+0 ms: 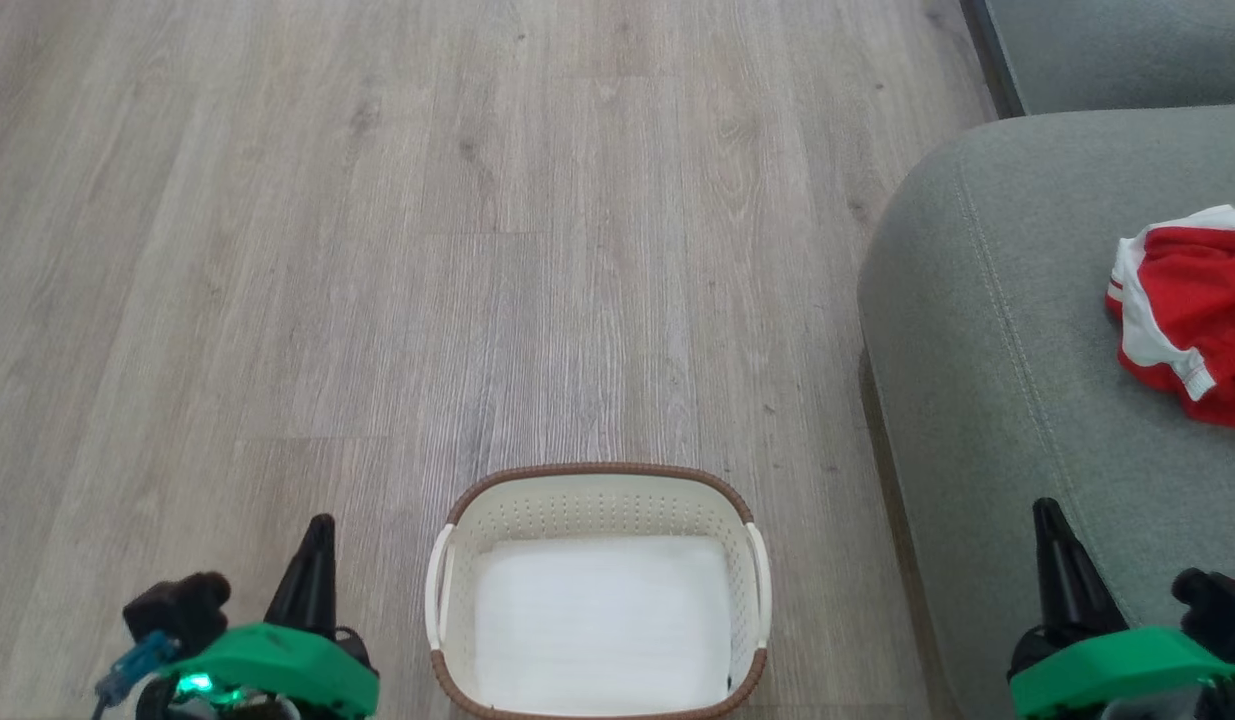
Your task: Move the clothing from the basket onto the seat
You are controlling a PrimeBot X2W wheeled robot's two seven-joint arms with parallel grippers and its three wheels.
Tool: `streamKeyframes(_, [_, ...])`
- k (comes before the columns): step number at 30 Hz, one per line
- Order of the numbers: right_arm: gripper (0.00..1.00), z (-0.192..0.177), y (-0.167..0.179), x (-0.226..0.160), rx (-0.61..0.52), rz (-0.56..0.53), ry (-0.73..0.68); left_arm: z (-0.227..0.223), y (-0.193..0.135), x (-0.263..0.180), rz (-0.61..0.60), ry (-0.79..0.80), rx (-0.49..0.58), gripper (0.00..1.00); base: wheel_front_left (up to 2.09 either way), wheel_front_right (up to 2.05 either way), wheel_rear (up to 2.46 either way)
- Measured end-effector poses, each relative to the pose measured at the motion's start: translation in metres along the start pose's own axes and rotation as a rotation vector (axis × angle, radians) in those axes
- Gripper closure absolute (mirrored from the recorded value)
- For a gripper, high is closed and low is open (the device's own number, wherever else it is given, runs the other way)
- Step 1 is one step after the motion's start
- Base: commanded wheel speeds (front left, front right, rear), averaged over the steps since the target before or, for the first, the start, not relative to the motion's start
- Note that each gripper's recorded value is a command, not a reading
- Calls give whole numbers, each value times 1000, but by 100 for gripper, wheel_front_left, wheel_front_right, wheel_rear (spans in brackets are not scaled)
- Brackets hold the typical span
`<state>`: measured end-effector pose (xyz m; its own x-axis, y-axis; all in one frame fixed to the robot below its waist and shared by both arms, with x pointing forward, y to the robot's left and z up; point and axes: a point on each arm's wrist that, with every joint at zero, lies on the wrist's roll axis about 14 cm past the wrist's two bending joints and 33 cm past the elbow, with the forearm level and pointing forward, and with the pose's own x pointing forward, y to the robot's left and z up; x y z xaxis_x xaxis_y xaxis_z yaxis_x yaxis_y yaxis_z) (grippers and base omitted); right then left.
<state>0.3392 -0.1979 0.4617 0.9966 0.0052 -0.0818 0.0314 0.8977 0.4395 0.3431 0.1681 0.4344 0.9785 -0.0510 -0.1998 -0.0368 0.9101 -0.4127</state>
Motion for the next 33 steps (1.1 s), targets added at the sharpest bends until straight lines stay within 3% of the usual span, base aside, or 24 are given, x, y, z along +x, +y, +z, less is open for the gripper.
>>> streamKeyframes(33, [100, 5, -5, 11, 349, -54, -6, 11, 7, 7, 38, -4, -359, 100, 0, 0, 0])
